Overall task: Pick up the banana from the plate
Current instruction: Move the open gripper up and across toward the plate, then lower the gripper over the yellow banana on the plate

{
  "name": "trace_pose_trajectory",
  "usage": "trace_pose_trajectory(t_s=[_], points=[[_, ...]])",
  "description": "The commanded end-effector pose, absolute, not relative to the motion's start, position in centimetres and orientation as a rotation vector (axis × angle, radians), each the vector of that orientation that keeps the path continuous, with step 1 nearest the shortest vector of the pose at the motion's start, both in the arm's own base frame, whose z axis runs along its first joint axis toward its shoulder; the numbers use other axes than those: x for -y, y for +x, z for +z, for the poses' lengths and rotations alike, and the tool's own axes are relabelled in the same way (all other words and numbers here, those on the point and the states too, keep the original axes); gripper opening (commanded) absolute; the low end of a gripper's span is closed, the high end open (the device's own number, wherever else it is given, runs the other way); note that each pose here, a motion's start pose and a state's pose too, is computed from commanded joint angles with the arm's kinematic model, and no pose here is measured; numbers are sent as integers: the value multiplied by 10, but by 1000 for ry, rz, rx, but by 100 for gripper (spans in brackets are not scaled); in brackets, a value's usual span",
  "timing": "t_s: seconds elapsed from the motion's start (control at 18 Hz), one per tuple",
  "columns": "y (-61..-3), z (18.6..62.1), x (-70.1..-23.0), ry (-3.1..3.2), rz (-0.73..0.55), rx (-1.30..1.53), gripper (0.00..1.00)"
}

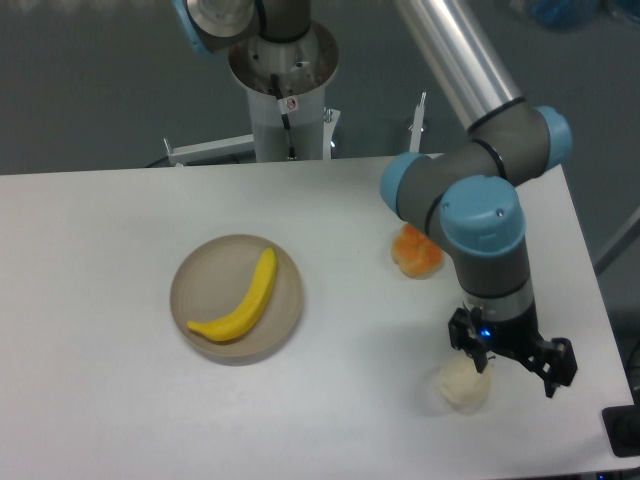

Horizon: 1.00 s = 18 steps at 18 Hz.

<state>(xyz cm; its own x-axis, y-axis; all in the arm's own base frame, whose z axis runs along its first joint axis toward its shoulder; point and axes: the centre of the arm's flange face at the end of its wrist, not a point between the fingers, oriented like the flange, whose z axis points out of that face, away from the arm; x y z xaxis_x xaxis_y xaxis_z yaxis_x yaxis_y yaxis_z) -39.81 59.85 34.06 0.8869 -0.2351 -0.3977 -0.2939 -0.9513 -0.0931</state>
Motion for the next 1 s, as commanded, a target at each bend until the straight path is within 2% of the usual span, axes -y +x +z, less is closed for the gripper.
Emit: trace_pose_trajectory(t_s=[0.33, 0.56, 0.67, 1.0], points=[[-354, 360, -551, -2999, 433, -403, 100], [-309, 333, -521, -3039, 308, -344, 100], [-274, 319, -527, -3035, 235, -288, 100], [-196, 292, -552, -3059, 167, -174, 100]])
